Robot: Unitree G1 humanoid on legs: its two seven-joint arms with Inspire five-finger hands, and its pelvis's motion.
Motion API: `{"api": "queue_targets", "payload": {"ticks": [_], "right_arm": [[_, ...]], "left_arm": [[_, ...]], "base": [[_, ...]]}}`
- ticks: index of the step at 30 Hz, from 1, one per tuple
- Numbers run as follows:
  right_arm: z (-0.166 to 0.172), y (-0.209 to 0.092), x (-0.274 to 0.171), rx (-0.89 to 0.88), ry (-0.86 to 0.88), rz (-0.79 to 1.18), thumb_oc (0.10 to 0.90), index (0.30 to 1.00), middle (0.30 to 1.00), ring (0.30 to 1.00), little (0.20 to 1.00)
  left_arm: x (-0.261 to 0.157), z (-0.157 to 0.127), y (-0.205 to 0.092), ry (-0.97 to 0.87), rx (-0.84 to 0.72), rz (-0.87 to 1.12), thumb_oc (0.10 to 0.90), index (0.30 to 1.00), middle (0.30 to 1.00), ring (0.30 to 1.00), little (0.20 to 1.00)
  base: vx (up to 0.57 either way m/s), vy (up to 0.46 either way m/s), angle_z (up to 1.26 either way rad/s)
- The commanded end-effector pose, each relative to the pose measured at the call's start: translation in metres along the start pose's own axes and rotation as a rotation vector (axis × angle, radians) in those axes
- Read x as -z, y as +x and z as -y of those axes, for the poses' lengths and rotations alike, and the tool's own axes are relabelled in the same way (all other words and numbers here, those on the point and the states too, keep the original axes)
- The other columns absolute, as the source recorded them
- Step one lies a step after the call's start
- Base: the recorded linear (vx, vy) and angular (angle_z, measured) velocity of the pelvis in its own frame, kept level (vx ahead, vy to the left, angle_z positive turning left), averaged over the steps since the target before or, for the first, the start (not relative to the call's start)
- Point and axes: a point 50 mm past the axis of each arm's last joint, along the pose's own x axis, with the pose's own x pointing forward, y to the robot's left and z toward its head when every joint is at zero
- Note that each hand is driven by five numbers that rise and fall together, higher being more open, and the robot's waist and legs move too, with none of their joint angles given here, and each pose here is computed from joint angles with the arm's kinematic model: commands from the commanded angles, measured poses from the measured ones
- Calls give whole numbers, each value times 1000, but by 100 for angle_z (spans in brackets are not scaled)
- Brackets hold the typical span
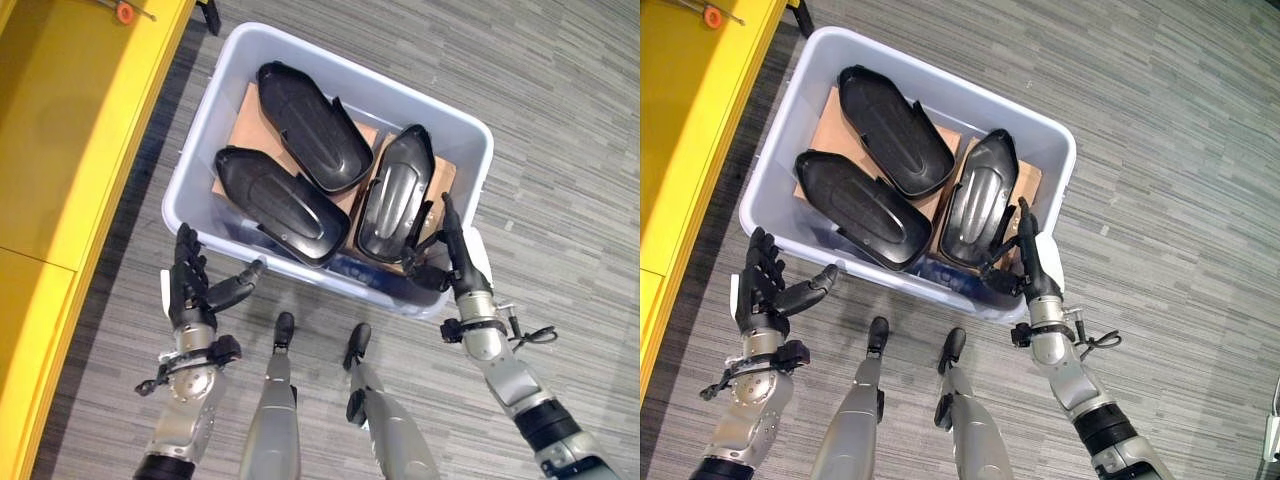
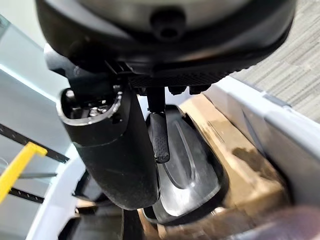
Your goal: Move parts from the plastic box to the shelf.
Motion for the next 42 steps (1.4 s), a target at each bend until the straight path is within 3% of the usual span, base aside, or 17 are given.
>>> {"api": "queue_targets", "payload": {"ticks": [1, 11, 24, 29, 38, 42], "right_arm": [[19, 20, -38, 77, -12, 200, 900, 1000, 1000, 1000, 1000], [-3, 20, -45, -39, -15, 224, 900, 1000, 1000, 1000, 1000], [-23, 37, -52, -110, -161, 244, 900, 1000, 1000, 1000, 1000], [-44, 45, -41, -190, -273, 192, 900, 1000, 1000, 1000, 1000], [-57, 55, 9, -246, -446, -88, 900, 1000, 1000, 1000, 1000], [-58, 52, 2, -235, -393, -48, 900, 1000, 1000, 1000, 1000]], "left_arm": [[-15, 14, 10, 15, 79, 80, 900, 1000, 1000, 1000, 1000], [-13, 15, 10, 6, 75, 70, 900, 1000, 1000, 1000, 1000], [-12, 20, 12, -3, 81, 68, 900, 1000, 1000, 1000, 1000], [-13, 28, 13, -24, 110, 77, 900, 1000, 1000, 1000, 1000], [-14, 53, 14, -85, 205, 73, 900, 1000, 1000, 1000, 1000], [-14, 49, 15, -68, 187, 72, 900, 1000, 1000, 1000, 1000]], "base": [[0, 0, 0], [0, 0, 0], [1, 0, 1], [0, 0, 0], [5, 6, 2], [10, 12, 4]]}}
